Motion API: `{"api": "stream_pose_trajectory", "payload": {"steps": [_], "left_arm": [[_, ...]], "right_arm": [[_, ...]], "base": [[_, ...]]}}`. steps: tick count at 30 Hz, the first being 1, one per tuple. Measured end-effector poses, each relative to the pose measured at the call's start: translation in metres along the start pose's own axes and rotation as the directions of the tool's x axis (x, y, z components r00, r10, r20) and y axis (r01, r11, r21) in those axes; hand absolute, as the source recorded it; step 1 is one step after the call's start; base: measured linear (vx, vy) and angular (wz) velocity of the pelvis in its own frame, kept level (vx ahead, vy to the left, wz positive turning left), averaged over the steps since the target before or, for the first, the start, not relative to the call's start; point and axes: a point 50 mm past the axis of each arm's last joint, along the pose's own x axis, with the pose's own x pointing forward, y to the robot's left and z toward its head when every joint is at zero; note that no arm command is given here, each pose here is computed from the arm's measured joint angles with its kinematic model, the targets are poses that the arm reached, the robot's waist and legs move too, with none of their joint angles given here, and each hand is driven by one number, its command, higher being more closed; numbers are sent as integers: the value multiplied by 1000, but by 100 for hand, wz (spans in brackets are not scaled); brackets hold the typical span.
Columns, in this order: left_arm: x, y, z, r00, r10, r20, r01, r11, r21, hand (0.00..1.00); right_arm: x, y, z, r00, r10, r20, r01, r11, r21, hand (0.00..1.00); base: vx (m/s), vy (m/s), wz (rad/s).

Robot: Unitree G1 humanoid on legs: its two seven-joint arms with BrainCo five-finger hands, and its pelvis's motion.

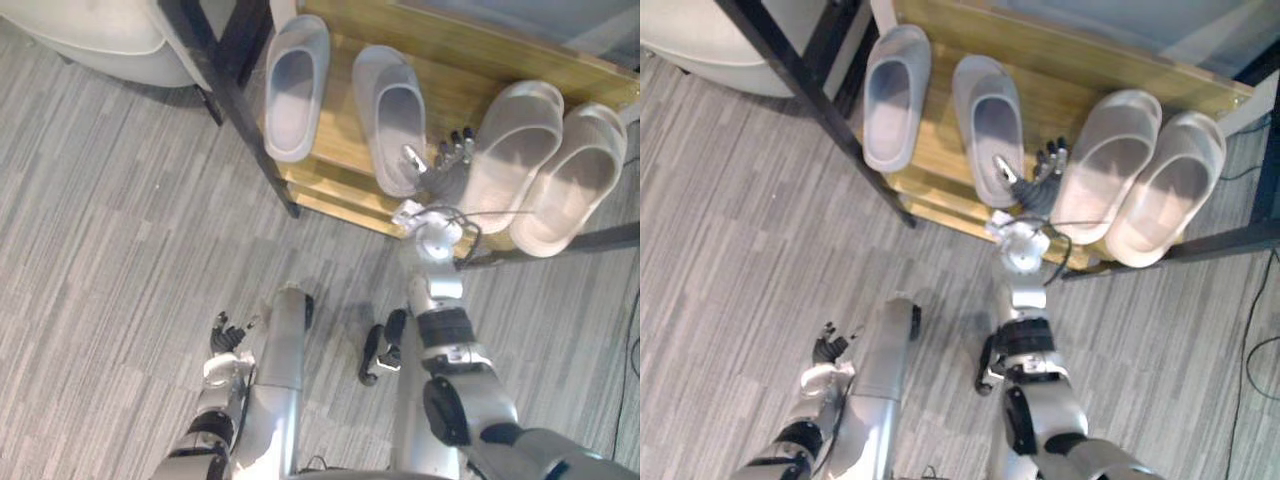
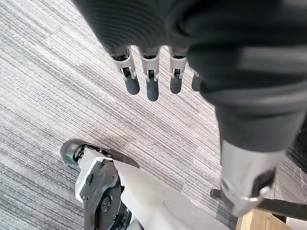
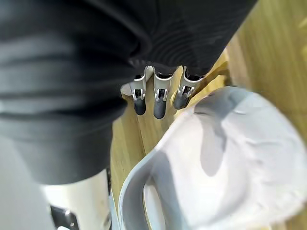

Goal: Organize the slippers on the shoe rack

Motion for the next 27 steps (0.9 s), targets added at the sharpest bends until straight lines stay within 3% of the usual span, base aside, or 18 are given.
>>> {"api": "stream_pose_trajectory", "payload": {"steps": [7,13,19,22,27], "left_arm": [[0,1,0,1000,18,-11,-18,1000,5,0],[0,0,0,1000,27,-11,-27,1000,6,0],[0,-3,2,1000,15,-1,-15,1000,13,0],[-1,-16,8,1000,-20,23,20,1000,13,0],[-1,-19,10,999,-29,29,29,999,13,0]], "right_arm": [[-7,0,-2,1000,-2,-16,5,991,137,0],[-9,8,-4,999,30,-31,-24,985,170,0],[-7,30,-3,995,85,-55,-72,977,201,0],[0,50,5,990,121,-69,-95,951,294,0],[11,44,7,993,75,-88,-38,931,362,0]], "base": [[9,-7,0],[12,-9,2],[20,-13,10],[31,-62,36],[13,-33,12]]}}
